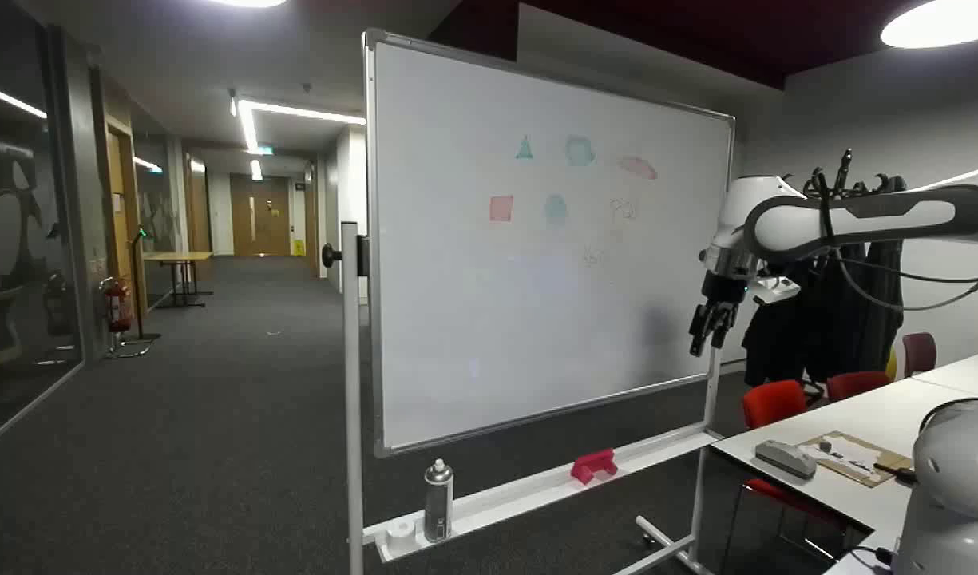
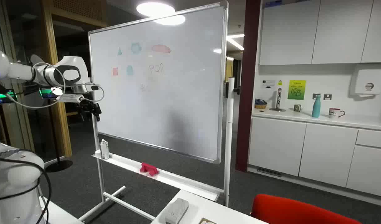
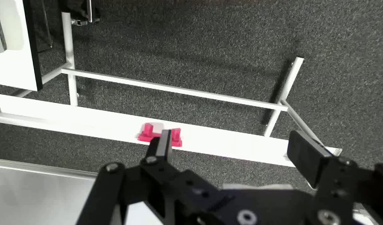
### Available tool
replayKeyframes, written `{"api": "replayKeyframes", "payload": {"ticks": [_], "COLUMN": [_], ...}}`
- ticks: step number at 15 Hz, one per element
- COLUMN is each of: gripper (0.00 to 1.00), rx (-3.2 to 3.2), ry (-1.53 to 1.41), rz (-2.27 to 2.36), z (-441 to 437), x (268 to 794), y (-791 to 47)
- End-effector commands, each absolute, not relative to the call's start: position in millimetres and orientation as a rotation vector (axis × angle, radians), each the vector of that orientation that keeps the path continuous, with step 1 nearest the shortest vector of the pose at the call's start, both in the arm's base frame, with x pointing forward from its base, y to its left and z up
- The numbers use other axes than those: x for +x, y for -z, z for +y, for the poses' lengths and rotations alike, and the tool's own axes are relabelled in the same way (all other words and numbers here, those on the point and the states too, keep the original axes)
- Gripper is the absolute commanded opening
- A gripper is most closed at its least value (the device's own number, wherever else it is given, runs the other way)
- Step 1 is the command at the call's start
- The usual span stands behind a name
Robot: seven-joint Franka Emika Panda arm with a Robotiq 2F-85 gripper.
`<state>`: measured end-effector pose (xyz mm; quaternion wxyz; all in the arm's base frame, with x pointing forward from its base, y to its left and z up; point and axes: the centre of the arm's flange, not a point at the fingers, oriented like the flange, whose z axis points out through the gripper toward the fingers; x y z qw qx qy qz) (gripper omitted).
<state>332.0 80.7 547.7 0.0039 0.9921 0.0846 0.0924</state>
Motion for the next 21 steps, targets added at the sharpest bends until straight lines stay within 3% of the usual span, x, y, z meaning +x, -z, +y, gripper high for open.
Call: {"api": "replayKeyframes", "payload": {"ticks": [1, 11, 16, 20, 21], "gripper": [1.00, 1.00, 1.00, 1.00, 1.00], "rx": [3.109, 3.135, 3.237, 3.363, 3.310], "ry": [-0.290, -0.274, -0.270, -0.231, -0.219], "rz": [0.265, 0.158, -0.191, -0.499, -0.397], "z": [81, 69, -12, -76, -60], "x": [332, 350, 380, 383, 372], "y": [-548, -548, -550, -533, -533]}}
